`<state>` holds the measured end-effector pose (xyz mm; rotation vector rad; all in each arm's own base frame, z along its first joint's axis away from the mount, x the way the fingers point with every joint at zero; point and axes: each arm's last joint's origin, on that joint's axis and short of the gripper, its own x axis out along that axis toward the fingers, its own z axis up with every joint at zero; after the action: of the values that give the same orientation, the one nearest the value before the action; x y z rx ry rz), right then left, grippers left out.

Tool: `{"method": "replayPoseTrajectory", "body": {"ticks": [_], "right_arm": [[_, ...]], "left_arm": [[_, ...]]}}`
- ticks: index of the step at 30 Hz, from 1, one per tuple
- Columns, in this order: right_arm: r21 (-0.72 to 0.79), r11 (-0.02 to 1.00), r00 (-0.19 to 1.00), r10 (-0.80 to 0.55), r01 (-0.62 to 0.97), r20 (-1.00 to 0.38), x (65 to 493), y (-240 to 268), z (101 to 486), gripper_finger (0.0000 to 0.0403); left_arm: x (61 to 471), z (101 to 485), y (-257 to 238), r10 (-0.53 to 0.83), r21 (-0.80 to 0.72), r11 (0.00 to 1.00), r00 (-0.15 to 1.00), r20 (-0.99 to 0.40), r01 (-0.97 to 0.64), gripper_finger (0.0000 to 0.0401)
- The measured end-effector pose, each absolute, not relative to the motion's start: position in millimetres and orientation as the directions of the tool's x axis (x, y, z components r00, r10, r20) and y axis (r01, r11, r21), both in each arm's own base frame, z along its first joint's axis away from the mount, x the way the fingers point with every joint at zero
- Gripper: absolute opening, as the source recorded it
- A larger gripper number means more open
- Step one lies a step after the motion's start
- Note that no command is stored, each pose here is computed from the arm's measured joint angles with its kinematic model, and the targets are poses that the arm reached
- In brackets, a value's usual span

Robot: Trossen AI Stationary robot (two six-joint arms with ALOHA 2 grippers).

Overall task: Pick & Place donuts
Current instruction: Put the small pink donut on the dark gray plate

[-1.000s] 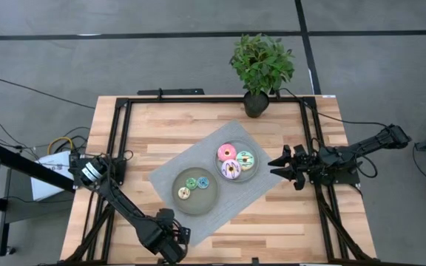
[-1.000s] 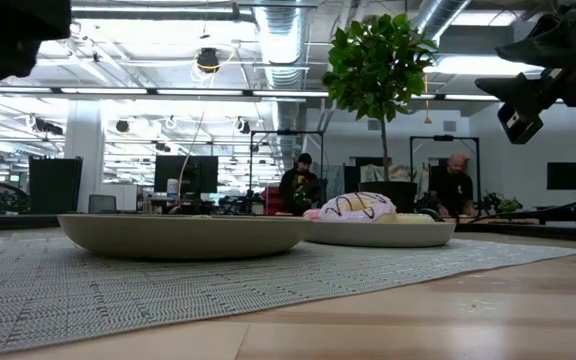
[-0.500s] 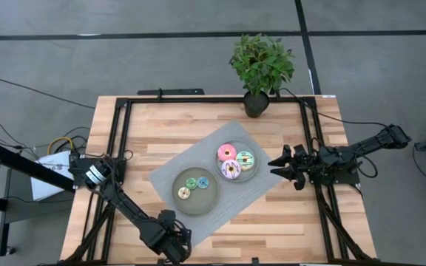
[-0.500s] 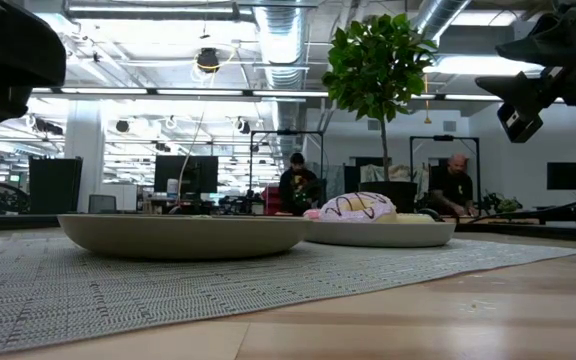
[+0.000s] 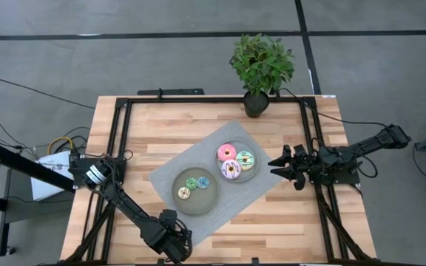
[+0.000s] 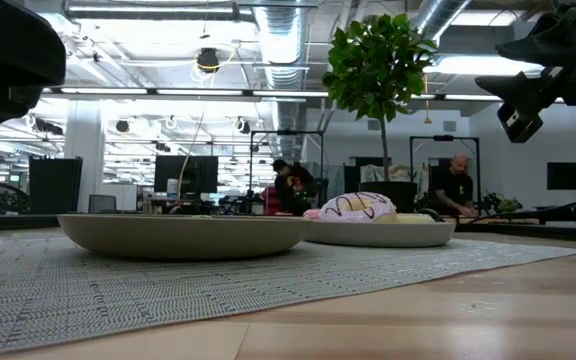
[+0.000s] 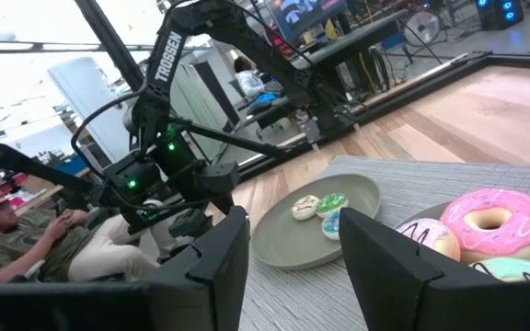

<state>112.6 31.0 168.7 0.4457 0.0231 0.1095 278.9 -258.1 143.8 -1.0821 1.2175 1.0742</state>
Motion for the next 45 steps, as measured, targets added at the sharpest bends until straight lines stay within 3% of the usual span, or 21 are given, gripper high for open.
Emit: {"method": "replayPoseTrajectory", "body": {"ticks": [14,26,45], "right_arm": [[0.431,0.897,0.994,0.110,-0.100,0.001,112.6,30.9,168.6,0.0162],[0.431,0.897,0.994,0.110,-0.100,0.001,112.6,30.9,168.6,0.0162],[0.430,0.898,0.994,0.110,-0.096,-0.007,112.6,30.9,167.8,0.0161]], "left_arm": [[278.9,143.7,-259.1,-0.002,-0.023,0.127,0.023,-1.000,-0.992,0.0366],[279.0,143.8,-259.4,0.001,-0.029,0.120,0.029,-1.000,-0.992,0.0285],[280.1,154.3,-260.6,0.037,-0.009,0.125,0.013,-0.999,-0.992,0.0245]]}}
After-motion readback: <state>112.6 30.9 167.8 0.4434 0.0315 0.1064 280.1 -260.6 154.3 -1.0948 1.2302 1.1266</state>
